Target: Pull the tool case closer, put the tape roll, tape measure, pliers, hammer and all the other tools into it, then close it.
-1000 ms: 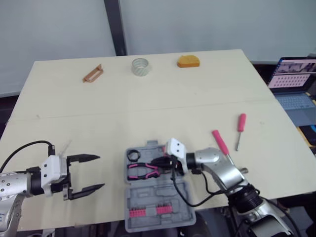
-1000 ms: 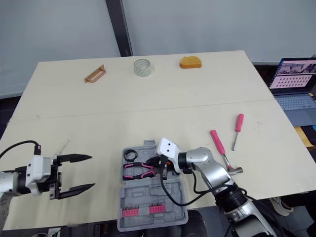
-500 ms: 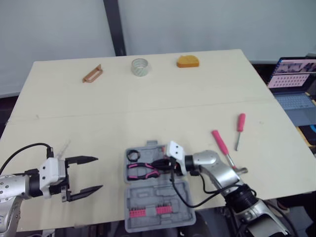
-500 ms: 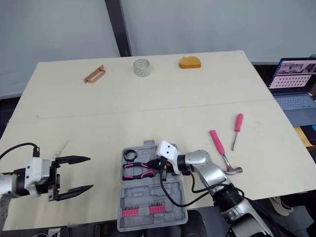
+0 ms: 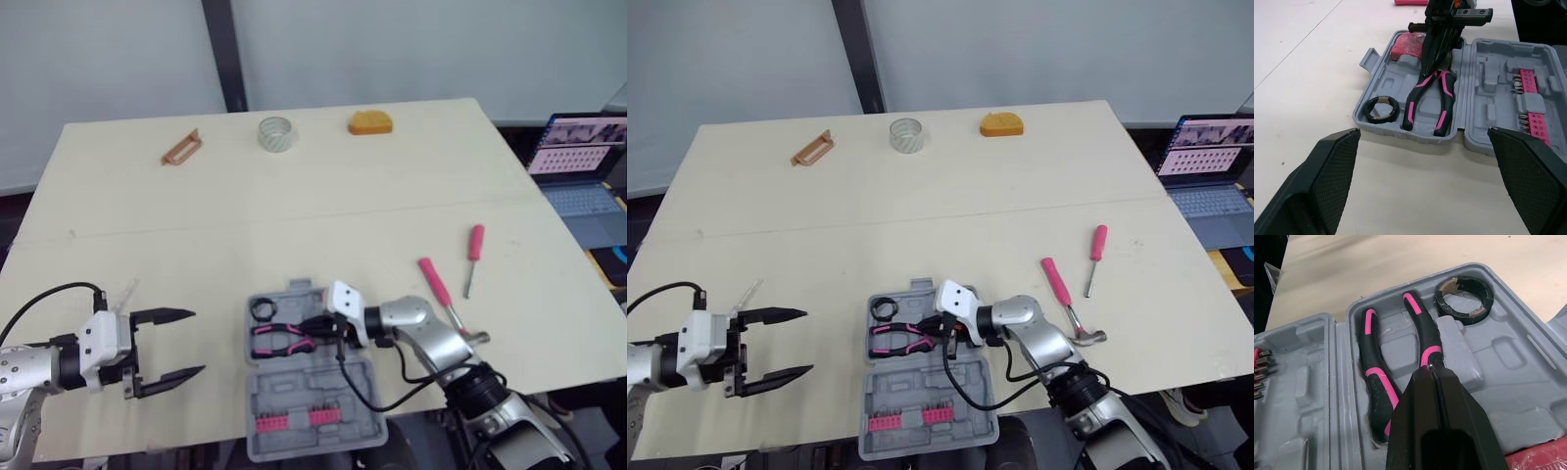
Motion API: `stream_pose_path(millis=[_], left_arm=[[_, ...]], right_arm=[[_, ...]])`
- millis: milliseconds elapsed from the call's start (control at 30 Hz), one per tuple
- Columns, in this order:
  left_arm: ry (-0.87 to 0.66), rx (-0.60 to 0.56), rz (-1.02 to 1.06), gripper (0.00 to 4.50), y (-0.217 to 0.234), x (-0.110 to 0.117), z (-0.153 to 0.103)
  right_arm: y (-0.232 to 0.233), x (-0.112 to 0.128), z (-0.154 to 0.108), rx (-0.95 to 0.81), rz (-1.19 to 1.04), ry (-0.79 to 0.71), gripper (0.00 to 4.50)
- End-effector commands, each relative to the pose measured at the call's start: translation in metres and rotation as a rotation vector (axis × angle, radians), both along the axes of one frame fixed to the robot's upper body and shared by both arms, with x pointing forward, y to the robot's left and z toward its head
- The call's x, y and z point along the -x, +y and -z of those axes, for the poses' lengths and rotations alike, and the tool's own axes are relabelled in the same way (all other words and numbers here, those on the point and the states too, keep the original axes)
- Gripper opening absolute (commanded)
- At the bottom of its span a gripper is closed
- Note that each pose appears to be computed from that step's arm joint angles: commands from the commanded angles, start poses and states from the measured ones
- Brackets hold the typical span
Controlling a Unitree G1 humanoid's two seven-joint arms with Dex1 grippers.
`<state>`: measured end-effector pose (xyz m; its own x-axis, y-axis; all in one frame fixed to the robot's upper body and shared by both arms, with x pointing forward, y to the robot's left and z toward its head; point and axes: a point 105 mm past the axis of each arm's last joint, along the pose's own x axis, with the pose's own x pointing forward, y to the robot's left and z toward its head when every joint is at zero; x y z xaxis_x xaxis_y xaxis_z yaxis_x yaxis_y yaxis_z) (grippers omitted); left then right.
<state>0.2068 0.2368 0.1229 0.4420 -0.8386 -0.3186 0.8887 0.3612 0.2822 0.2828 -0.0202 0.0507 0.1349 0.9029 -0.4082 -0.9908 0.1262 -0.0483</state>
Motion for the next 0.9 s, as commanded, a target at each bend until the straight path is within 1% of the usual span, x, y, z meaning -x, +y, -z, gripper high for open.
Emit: stream_pose_path(millis=[33, 200, 500, 767, 900], left_arm=[[-0.032, -0.006, 0.016, 4.5, -0.004, -0.001, -0.009], [-0.034, -0.007, 0.016, 4.5, -0.006, -0.002, -0.012], [-0.036, -0.006, 0.015, 4.5, -0.01, -0.002, -0.015], [-0.023, -0.004, 0.033, 4.5, -0.015, -0.001, -0.015], [-0.015, -0.001, 0.042, 4.5, -0.017, 0.0, -0.013]], right_arm=[[-0.02, 0.01, 0.046, 0.164, 0.056, 0.142, 0.02], [-0.023, 0.013, 0.06, 0.2, 0.066, 0.186, 0.02], [-0.028, 0.02, 0.083, 0.263, 0.061, 0.206, 0.02], [-0.033, 0.024, 0.092, 0.307, 0.069, 0.222, 0.02], [-0.034, 0.024, 0.092, 0.31, 0.074, 0.222, 0.02]])
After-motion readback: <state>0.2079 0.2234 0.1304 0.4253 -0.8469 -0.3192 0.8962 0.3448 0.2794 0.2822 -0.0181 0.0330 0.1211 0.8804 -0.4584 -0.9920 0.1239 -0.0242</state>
